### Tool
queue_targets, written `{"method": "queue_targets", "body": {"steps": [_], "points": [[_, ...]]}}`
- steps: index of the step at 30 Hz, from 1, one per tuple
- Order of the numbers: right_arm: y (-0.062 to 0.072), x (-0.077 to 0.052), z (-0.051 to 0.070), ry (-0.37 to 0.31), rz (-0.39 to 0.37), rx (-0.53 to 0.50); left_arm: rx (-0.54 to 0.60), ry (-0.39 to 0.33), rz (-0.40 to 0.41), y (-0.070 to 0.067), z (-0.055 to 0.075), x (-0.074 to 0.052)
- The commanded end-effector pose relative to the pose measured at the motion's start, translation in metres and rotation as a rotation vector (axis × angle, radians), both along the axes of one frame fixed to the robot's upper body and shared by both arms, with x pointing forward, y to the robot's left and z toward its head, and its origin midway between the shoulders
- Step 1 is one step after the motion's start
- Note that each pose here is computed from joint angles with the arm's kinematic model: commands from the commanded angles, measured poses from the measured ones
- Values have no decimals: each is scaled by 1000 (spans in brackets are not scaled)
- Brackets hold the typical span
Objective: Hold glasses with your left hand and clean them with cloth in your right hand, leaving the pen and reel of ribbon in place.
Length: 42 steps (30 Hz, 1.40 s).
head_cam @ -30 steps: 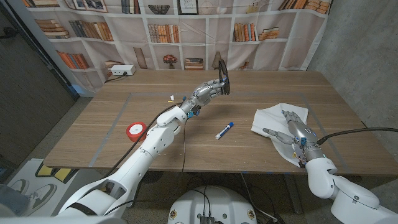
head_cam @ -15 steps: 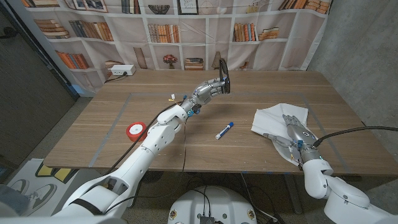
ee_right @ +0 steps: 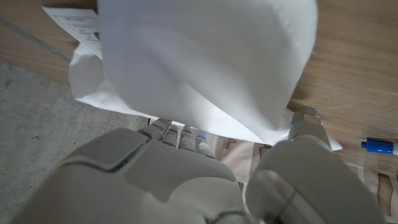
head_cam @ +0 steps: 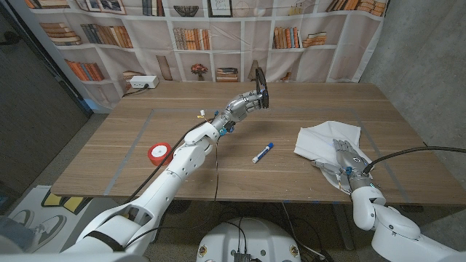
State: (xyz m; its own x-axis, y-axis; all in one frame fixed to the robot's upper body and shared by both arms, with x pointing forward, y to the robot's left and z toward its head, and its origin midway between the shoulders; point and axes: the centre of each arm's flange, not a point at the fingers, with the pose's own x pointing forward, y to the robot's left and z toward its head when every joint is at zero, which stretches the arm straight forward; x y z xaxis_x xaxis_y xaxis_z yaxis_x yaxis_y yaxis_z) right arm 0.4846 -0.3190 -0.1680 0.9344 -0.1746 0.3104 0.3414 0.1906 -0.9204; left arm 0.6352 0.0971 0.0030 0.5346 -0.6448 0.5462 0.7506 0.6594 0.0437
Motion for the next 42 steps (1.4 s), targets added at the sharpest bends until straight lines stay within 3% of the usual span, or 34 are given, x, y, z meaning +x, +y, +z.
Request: {"method": "queue_targets", "body": {"steps": [1, 10, 22, 42], "points": [[-7, 12, -2, 9, -25, -18, -6, -4, 11, 2, -1, -4], [-13, 16, 12, -2, -12, -2, 3, -2, 14, 3, -2, -5], [-21, 30, 29, 82, 11, 51, 7, 2, 10, 5, -5, -4], [-21, 34, 41, 27, 40, 108, 13, 4, 15, 8, -5, -2]]}}
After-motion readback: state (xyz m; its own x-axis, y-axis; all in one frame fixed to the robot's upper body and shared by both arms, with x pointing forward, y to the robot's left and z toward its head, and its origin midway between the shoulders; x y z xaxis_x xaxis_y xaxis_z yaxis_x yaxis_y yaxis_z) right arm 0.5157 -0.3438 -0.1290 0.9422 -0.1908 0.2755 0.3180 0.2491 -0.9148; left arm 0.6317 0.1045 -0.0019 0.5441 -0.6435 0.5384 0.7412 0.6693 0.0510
